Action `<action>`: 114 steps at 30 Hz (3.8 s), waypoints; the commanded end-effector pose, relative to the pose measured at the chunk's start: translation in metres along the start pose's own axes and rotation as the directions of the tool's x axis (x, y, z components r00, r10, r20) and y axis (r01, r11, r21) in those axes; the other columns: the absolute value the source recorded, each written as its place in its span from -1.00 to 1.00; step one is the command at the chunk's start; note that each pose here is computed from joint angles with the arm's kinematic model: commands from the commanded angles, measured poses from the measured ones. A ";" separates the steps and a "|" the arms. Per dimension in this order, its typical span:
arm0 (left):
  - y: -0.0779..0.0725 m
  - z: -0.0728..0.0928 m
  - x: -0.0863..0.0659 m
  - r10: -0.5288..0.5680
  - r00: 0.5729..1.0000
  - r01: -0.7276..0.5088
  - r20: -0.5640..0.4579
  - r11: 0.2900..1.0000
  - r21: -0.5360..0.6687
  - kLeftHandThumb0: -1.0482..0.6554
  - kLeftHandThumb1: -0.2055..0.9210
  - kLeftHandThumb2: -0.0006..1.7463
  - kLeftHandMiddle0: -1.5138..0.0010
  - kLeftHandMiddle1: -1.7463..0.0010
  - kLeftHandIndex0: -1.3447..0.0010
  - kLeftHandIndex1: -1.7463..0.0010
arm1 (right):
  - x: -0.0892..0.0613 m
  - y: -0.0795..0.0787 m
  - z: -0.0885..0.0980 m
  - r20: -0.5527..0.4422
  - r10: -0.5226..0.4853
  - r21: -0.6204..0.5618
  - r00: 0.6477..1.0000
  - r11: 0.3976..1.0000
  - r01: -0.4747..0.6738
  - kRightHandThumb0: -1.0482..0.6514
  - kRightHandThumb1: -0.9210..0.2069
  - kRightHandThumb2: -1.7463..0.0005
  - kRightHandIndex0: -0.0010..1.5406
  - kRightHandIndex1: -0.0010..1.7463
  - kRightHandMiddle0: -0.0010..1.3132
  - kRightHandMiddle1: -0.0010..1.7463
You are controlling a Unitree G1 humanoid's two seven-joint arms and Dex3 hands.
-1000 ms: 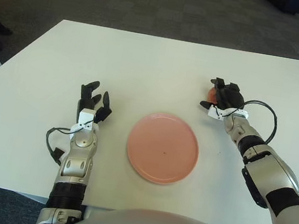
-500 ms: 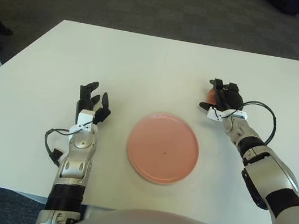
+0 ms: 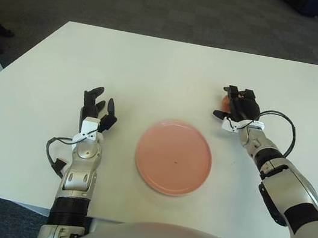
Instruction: Put the apple into the plate.
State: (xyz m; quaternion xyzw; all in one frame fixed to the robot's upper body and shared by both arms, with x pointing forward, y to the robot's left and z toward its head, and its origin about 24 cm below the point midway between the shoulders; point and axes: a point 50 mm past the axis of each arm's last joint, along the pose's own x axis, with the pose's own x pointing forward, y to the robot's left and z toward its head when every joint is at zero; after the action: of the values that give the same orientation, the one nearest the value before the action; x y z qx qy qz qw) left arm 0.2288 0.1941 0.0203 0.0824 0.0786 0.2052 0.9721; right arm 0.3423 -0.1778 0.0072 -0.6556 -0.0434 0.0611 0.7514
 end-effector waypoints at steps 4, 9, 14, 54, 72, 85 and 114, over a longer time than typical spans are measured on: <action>0.004 0.001 0.000 0.007 1.000 -0.007 0.000 1.000 0.002 -0.60 1.00 -0.10 0.57 0.46 1.00 -0.09 | -0.040 0.039 -0.032 -0.111 0.193 -0.035 0.975 0.980 -0.198 -0.64 -1.00 0.39 -0.95 0.04 -1.00 0.05; 0.004 0.001 0.000 0.007 1.000 -0.007 -0.001 1.000 0.002 -0.60 1.00 -0.11 0.57 0.46 1.00 -0.09 | -0.041 0.039 -0.036 -0.126 0.200 -0.033 0.972 0.978 -0.206 -0.62 -1.00 0.40 -0.97 0.05 -1.00 0.00; 0.004 0.001 0.000 0.009 1.000 -0.009 -0.006 1.000 0.003 -0.60 1.00 -0.11 0.57 0.46 1.00 -0.10 | -0.043 0.039 -0.039 -0.142 0.203 -0.031 0.969 0.977 -0.210 -0.61 -1.00 0.38 -0.98 0.03 -1.00 -0.07; 0.009 0.001 0.000 0.016 1.000 -0.016 -0.009 1.000 0.013 -0.61 1.00 -0.11 0.59 0.50 1.00 -0.10 | -0.043 0.040 -0.038 -0.142 0.199 -0.012 0.970 0.979 -0.203 -0.66 -1.00 0.38 -0.95 0.10 -1.00 -0.04; 0.012 0.002 0.001 0.025 0.999 -0.025 -0.021 1.000 0.018 -0.62 1.00 -0.11 0.56 0.49 1.00 -0.11 | -0.048 0.044 -0.029 -0.210 0.068 0.141 0.975 0.989 -0.039 -0.31 0.01 -0.45 0.33 1.00 -0.12 1.00; 0.014 0.001 0.001 0.031 0.999 -0.031 -0.027 0.999 0.018 -0.64 1.00 -0.09 0.57 0.49 1.00 -0.10 | -0.048 0.045 -0.027 -0.212 0.074 0.221 0.974 0.975 -0.026 -0.31 0.05 -0.49 0.55 1.00 -0.09 1.00; 0.020 -0.002 0.005 0.051 0.998 -0.051 -0.038 0.999 -0.003 -0.60 1.00 -0.11 0.56 0.52 1.00 -0.14 | -0.048 0.045 -0.021 -0.157 0.079 0.259 0.984 0.965 -0.036 -0.33 0.12 -0.54 0.59 1.00 -0.05 1.00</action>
State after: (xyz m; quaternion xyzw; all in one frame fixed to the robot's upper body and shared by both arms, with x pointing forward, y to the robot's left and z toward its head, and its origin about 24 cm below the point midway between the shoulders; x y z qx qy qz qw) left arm 0.2240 0.2122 0.0216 0.0781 0.0965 0.2313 0.9649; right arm 0.3249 -0.1987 -0.0010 -0.5528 -0.0338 -0.0241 0.8322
